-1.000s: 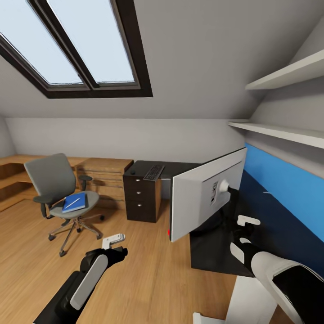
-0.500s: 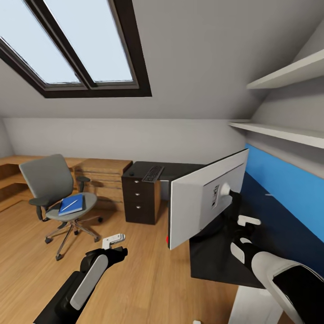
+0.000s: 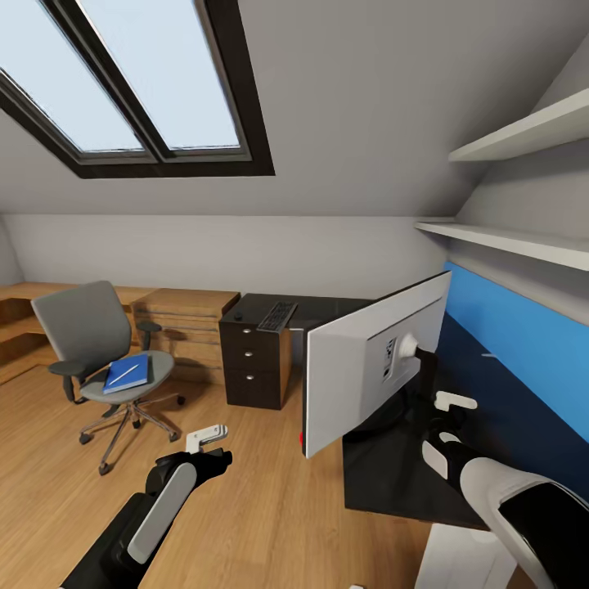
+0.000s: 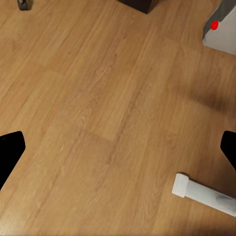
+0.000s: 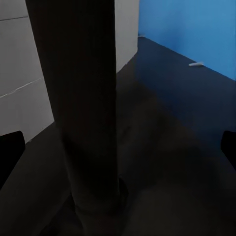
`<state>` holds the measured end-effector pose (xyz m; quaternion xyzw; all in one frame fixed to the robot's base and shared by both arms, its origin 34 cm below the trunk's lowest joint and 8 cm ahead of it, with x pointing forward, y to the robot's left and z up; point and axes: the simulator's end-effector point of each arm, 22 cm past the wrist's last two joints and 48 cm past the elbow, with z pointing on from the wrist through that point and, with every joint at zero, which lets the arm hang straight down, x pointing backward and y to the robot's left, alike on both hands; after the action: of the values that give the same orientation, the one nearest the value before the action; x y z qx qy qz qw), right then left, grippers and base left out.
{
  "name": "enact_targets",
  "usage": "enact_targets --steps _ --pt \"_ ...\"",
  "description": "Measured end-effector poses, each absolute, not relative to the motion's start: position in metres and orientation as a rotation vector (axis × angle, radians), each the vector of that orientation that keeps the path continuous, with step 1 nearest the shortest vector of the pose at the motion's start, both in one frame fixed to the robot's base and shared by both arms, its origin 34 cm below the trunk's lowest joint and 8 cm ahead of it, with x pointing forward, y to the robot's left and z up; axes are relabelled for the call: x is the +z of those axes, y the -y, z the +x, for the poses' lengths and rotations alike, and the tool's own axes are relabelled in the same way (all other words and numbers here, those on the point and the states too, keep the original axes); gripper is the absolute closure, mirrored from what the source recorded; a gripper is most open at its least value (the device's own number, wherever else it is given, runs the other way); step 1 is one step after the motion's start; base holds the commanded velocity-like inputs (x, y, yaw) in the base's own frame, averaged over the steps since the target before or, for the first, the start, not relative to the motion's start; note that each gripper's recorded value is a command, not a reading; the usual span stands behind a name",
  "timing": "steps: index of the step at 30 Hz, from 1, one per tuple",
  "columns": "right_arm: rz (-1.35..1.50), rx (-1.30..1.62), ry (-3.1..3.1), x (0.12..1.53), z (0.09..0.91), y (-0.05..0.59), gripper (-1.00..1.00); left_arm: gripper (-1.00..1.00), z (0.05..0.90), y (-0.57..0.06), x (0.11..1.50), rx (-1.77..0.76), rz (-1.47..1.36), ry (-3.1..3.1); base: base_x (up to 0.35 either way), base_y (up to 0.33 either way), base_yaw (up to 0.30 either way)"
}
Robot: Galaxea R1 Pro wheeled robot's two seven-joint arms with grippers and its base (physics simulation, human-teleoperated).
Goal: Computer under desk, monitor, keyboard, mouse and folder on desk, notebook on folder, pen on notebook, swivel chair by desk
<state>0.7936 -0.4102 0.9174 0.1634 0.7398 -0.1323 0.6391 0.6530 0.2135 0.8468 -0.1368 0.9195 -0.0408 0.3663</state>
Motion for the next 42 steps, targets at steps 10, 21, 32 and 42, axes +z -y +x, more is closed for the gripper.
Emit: enact_targets --steps 10,21,32,42 --pt "0.373 -0.302 -1.688 0.9174 0.7936 0.4104 -1.0 -1.0 0.6531 -0.2136 0.8469 -0.106 -0.353 -2.363 0.123 -0.001 0.0" --pt "0.373 -0.302 -1.688 0.9177 0.7934 0.4104 -1.0 -1.0 0.652 -0.2141 0.8441 -0.102 -0.355 -2.369 0.081 0.0 0.0" --pt "0.372 -0.303 -1.688 0.9174 0.7937 0.4103 -1.0 -1.0 0.6518 -0.2142 0.8428 -0.102 -0.356 -2.372 0.032 0.0 0.0" --pt "0.371 -0.303 -1.688 0.9175 0.7937 0.4103 -1.0 -1.0 0.6512 -0.2146 0.8413 -0.1 -0.358 -2.375 0.032 0.0 0.0"
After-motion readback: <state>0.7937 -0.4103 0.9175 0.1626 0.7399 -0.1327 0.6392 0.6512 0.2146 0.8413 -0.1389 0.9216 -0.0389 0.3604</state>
